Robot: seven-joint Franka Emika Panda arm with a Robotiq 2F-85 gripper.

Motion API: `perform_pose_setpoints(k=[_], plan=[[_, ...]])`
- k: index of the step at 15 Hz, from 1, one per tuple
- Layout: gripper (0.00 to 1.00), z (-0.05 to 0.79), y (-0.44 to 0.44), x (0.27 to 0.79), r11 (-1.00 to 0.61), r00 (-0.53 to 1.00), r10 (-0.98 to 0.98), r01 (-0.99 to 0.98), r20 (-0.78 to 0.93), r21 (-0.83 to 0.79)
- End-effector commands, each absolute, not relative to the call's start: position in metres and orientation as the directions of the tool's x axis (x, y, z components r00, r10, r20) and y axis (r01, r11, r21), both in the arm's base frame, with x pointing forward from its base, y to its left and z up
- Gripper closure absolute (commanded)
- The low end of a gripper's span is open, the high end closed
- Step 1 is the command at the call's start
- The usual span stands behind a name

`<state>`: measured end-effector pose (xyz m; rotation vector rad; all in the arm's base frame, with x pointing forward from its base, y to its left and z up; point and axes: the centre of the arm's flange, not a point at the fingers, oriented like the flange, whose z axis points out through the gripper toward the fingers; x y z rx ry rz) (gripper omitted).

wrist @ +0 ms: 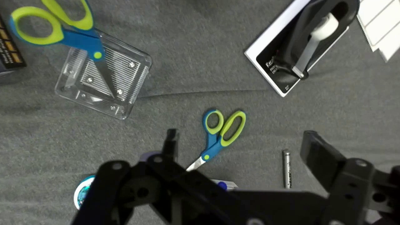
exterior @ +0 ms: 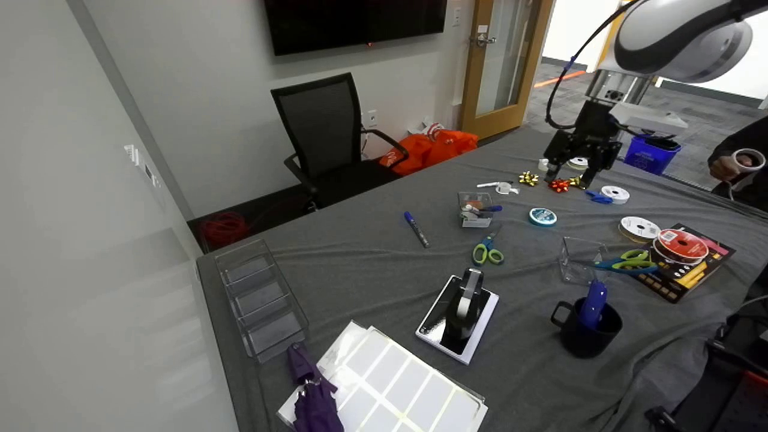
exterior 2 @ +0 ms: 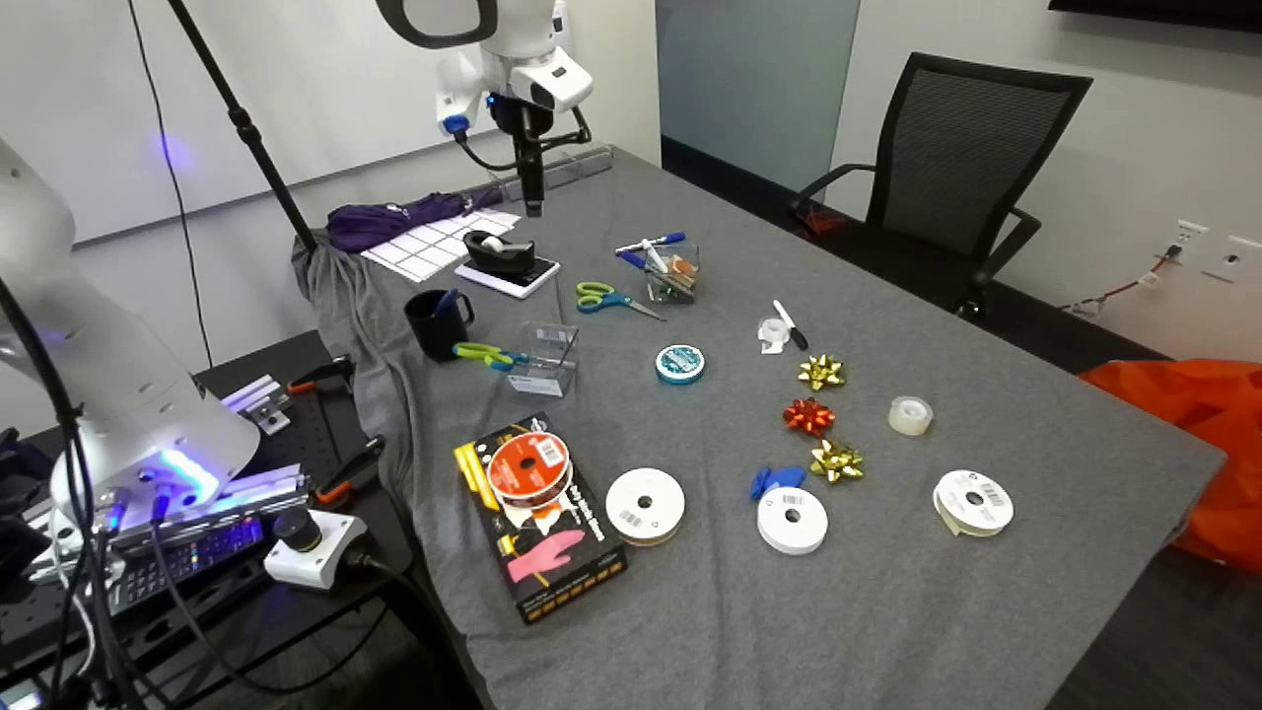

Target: Move the clear container with the marker to the right

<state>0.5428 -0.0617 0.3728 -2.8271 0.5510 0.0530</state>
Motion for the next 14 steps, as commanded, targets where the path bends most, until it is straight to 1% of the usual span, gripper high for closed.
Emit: perform_pose_setpoints(k=[1, 5, 9, 14], plan=[[0.00, 0.353, -0.053, 0.599, -0.834, 0.876, -0.472, -0.479, -0.096, -0.274], [0.00, 0.322, -0.047, 0.647, -0.781, 0.828, -0.559, -0.542, -0.038, -0.309], [0.00, 0.295, -0.058, 0.680, -0.775, 0.784, -0.617, -0.591, 0.066, -0.225], [0.00, 0.280, -0.069, 0.695, -0.740, 0.730, -0.673, -0.663, 0.119, -0.117]])
